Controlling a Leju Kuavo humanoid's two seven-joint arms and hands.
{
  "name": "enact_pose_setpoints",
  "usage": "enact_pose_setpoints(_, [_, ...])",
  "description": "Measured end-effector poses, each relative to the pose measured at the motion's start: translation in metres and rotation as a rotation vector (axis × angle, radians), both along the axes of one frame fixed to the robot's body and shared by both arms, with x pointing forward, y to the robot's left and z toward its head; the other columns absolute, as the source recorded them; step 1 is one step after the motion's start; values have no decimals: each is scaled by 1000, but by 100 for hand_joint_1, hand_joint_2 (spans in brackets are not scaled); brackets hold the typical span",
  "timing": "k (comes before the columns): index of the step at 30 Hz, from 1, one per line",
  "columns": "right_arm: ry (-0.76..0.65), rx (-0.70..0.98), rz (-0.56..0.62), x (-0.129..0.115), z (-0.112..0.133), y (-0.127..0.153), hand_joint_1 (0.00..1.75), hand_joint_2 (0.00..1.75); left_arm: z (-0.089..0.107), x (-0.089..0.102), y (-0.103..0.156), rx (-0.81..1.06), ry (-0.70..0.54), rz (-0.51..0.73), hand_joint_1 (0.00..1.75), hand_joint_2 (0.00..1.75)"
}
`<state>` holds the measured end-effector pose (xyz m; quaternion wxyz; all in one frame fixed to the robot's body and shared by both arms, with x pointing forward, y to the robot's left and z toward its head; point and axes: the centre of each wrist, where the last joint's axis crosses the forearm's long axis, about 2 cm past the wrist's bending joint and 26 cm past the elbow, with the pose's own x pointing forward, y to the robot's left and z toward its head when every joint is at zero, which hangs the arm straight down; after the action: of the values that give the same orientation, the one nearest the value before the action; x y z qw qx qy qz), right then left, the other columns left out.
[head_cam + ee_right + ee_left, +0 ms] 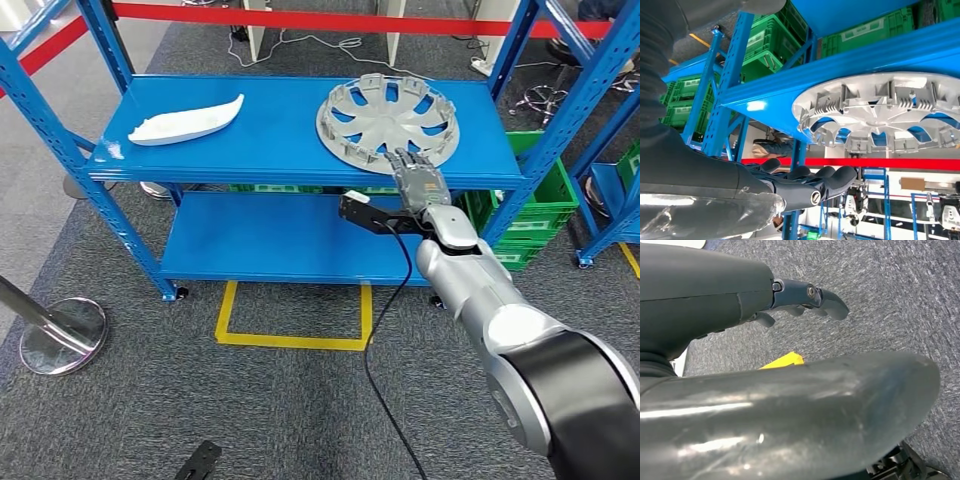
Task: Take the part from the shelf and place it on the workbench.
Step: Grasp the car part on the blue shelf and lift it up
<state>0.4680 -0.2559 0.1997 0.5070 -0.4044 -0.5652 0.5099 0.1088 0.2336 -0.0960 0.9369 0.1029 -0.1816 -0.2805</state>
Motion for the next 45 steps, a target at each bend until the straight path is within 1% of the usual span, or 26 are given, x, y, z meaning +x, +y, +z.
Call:
enact_pose_setpoints(4, [81, -32, 7, -4, -10, 5, 0, 175, 0, 0, 0, -1, 1, -4, 0, 0])
enact_pose_setpoints(8, [171, -74, 0, -18, -36, 13, 0, 175, 0, 1, -2, -4, 3, -12, 0, 0])
enact_pose_setpoints(10, [196, -84, -5, -24, -45, 15, 0, 175, 0, 1, -2, -3, 5, -14, 0, 0])
enact_pose_setpoints(13, [206, -84, -7, -27, -50, 15, 0, 175, 0, 1, -2, -2, 10, -14, 0, 0])
enact_pose_setpoints(25, [192, -86, 0, -26, -49, 15, 0, 175, 0, 0, -2, -14, 8, -10, 0, 0])
enact_pose_setpoints(29, [138, -76, 7, -24, -46, 15, 0, 175, 0, 0, -2, -13, 8, -10, 0, 0])
enact_pose_setpoints(34, [66, -68, 19, -18, -33, 17, 0, 175, 0, 0, -2, -11, 12, -10, 0, 0])
enact_pose_setpoints(38, [45, -66, 22, -15, -28, 18, 0, 175, 0, 0, -2, -10, 13, -10, 0, 0])
enact_pose_setpoints(45, [33, -65, 24, -16, -28, 18, 0, 175, 0, 0, -2, -9, 13, -10, 0, 0])
